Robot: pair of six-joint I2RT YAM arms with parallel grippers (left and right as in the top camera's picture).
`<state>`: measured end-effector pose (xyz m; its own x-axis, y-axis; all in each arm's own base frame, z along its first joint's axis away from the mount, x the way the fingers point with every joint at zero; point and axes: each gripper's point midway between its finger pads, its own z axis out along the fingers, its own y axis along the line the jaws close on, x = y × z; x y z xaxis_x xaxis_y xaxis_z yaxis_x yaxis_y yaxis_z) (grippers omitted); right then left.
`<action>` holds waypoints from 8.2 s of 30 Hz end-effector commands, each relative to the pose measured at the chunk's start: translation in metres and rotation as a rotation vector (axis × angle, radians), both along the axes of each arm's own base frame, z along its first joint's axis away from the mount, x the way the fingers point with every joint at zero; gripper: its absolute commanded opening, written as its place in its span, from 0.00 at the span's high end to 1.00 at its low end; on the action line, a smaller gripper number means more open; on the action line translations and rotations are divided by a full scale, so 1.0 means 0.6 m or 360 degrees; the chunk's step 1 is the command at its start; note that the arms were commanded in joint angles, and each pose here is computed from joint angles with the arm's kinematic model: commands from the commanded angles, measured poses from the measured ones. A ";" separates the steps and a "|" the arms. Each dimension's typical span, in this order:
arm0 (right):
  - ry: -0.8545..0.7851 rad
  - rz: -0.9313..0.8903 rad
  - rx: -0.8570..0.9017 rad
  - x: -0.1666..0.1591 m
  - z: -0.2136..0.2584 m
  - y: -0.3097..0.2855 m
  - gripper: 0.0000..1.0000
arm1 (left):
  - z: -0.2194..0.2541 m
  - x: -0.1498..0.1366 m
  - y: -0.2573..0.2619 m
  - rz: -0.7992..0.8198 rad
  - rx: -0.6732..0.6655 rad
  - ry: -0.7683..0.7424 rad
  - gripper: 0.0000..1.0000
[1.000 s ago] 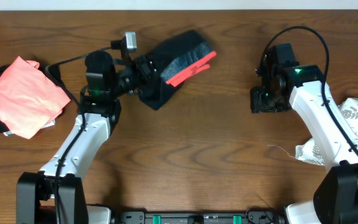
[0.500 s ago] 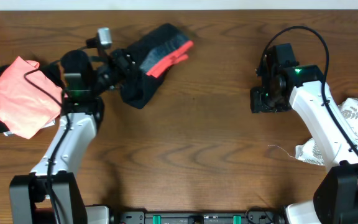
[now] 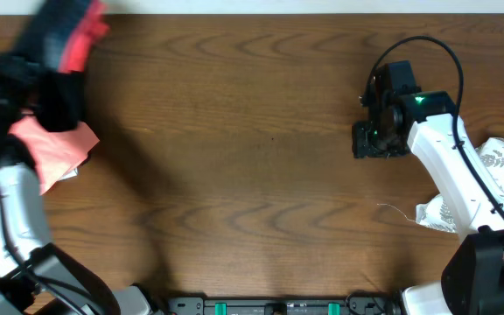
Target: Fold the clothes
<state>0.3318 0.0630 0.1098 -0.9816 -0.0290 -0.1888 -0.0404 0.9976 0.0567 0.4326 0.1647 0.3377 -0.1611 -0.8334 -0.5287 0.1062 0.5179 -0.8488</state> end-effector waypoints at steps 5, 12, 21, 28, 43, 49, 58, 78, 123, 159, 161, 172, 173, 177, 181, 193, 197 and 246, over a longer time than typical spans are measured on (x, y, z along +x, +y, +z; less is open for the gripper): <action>0.0000 0.0031 0.0002 -0.004 0.002 0.003 0.48 | 0.053 -0.042 0.186 0.0432 0.0271 -0.0062 0.94; 0.0002 0.0031 0.0002 -0.005 0.002 0.003 0.48 | 0.004 -0.072 0.286 0.0697 0.0388 0.0038 0.94; 0.0001 0.0007 0.0007 -0.004 0.002 0.003 0.48 | -0.063 -0.073 0.333 0.0814 0.0541 0.0202 0.94; -0.0002 0.0007 0.0007 -0.003 0.002 0.003 0.48 | -0.109 -0.067 0.327 0.0764 0.0595 0.0348 0.94; 0.0015 0.0007 0.0004 -0.008 0.001 0.002 0.48 | -0.276 0.074 0.092 0.0145 0.0437 0.0695 0.94; 0.0024 0.0008 0.0001 -0.010 0.001 0.002 0.48 | -0.311 0.075 0.058 0.0066 0.0389 0.0789 0.94; 0.0024 0.0008 0.0001 -0.010 0.001 0.002 0.48 | -0.323 0.064 0.052 0.0048 0.0319 0.0853 0.94; 0.0009 0.0018 -0.0011 -0.006 0.001 0.000 0.47 | -0.050 0.011 0.034 0.0276 0.0520 0.0401 0.56; 0.0029 0.0034 -0.0015 -0.012 0.000 0.000 0.47 | -0.303 -0.104 0.276 0.0594 0.0157 0.0967 0.85; 0.0092 0.0037 -0.0013 -0.027 -0.002 -0.001 0.48 | -0.549 -0.060 0.277 0.0475 0.0004 0.1175 0.88; 0.0095 0.0037 -0.0014 -0.028 -0.002 -0.001 0.47 | -0.567 -0.079 0.285 0.0493 -0.0050 0.1222 0.88; 0.0094 0.0037 -0.0014 -0.028 -0.002 -0.001 0.47 | -0.550 -0.077 0.292 0.0463 -0.0080 0.1123 0.73; 0.0094 0.0036 -0.0014 -0.028 -0.002 -0.001 0.47 | -0.539 -0.065 0.285 0.0414 -0.0070 0.1056 0.72; 0.0093 0.0036 -0.0014 -0.028 -0.002 -0.001 0.47 | -0.486 -0.022 0.260 0.0270 -0.0132 0.0816 0.69; 0.0079 0.0036 -0.0012 -0.024 -0.002 0.000 0.48 | -0.409 0.010 0.231 0.0168 -0.0059 0.0642 0.68; -0.0009 0.0035 0.0002 -0.002 0.002 0.003 0.47 | -0.053 0.036 0.002 -0.0123 0.0552 0.0157 0.61; -0.0047 0.0026 0.0011 0.008 0.005 0.004 0.34 | -0.064 0.017 -0.107 -0.0264 0.0838 0.0310 0.61; -0.0998 -0.0303 0.0005 -0.222 0.099 -0.091 0.01 | -0.189 -0.406 -0.314 -0.0283 0.1261 0.0631 0.02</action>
<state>0.2044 0.0124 0.1798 -0.6500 0.1247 -0.7496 0.0825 0.9922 0.0934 0.1909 -0.0237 0.2292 -0.5304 -0.1856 -0.8272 0.0262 0.9717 -0.2349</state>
